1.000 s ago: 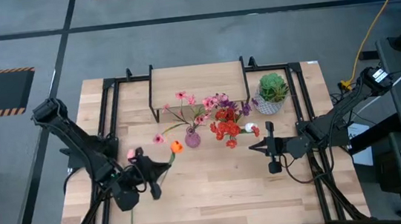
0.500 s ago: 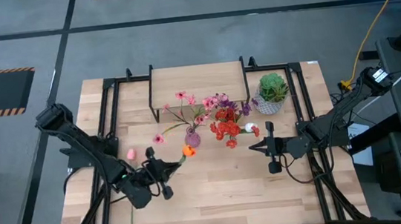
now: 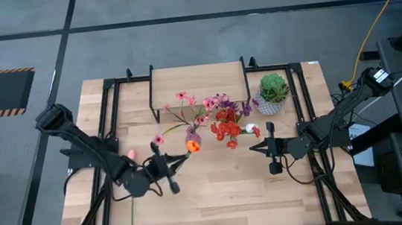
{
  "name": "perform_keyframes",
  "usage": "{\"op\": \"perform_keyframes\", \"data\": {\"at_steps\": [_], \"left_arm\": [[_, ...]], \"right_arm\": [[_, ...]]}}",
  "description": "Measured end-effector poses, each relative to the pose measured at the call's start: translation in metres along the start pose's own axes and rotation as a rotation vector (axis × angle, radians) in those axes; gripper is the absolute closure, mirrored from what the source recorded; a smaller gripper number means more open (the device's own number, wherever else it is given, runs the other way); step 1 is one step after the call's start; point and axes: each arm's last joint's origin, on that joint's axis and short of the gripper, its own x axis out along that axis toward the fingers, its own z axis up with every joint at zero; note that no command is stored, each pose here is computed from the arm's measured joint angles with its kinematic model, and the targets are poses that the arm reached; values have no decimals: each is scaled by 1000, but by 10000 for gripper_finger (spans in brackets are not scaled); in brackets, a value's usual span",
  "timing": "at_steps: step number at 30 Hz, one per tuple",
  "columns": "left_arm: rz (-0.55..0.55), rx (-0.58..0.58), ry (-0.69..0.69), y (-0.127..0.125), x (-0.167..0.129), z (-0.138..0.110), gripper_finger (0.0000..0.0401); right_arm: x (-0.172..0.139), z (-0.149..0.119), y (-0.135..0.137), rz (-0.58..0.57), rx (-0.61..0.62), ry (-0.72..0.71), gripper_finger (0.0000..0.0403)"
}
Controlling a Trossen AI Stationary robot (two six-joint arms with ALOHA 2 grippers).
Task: Pick and place flowers into a vace then onto a shelf
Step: Put the orange flower into the purple vase
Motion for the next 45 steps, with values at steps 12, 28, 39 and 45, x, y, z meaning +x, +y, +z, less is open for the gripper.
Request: {"op": "perform_keyframes", "data": {"at_steps": [12, 28, 39, 45], "left_arm": [[109, 1, -75, 18, 31, 17, 398], [96, 112, -206, 31, 48, 39, 398], [114, 156, -242, 40, 57, 45, 398], [139, 167, -302, 47, 59, 54, 398]], "right_arm": [[0, 0, 0, 0, 0, 0, 399], [0, 0, 0, 0, -3, 1, 399], [0, 0, 0, 0, -4, 1, 399], [0, 0, 0, -1, -4, 1, 399]]}}
